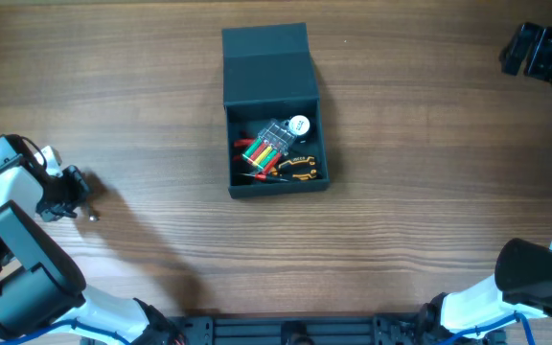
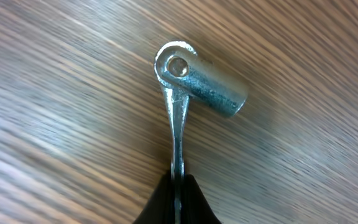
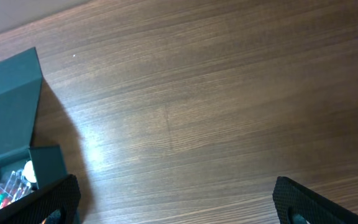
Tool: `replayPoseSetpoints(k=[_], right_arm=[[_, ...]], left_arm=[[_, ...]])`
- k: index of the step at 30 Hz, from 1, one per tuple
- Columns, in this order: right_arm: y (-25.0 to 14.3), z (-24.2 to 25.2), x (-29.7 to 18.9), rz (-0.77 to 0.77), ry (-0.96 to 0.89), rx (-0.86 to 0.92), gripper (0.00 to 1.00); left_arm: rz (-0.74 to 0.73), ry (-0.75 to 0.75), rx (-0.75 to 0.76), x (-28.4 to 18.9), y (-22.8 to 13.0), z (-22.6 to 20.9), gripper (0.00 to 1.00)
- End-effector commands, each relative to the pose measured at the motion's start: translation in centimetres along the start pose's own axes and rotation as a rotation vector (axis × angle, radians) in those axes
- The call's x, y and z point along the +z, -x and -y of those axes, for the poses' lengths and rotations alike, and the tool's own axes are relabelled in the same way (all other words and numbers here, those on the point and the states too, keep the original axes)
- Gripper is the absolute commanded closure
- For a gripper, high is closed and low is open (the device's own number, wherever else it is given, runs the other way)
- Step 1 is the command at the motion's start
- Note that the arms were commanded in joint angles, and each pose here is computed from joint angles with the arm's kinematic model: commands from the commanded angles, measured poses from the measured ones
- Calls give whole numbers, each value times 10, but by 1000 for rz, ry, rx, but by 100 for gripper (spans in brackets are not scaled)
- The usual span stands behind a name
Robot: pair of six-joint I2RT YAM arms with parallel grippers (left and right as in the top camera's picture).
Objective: Pack container
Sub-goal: 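Carry the socket wrench into the box and release it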
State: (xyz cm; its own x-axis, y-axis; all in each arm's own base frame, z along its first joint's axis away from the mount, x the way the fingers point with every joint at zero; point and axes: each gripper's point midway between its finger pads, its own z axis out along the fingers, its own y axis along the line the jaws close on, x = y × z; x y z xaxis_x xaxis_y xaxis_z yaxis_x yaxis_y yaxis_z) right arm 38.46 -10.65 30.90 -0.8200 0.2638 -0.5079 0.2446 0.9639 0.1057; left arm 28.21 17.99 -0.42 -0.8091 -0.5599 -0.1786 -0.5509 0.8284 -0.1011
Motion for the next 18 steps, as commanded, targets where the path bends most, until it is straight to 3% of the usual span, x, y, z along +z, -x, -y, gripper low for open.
replayPoseSetpoints(k=[1,6,11,14,18], right_arm=[[-1,-3,-13,28,6,-18,0],[-1,-3,-13,27,6,-19,0],[-1,-4,-13,27,6,-17,0],[-1,-4,-13,27,6,-17,0],[-1,-4,-13,27,6,-18,0]], left_arm=[[44,-108,62,-32,21,47,96],[81,-237,242,-121,46,135,96],[204,-305,588,-199,48,226,96],[312,-349,911,-234,27,290,96],[386,-403,1424,-244,-35,359,96]])
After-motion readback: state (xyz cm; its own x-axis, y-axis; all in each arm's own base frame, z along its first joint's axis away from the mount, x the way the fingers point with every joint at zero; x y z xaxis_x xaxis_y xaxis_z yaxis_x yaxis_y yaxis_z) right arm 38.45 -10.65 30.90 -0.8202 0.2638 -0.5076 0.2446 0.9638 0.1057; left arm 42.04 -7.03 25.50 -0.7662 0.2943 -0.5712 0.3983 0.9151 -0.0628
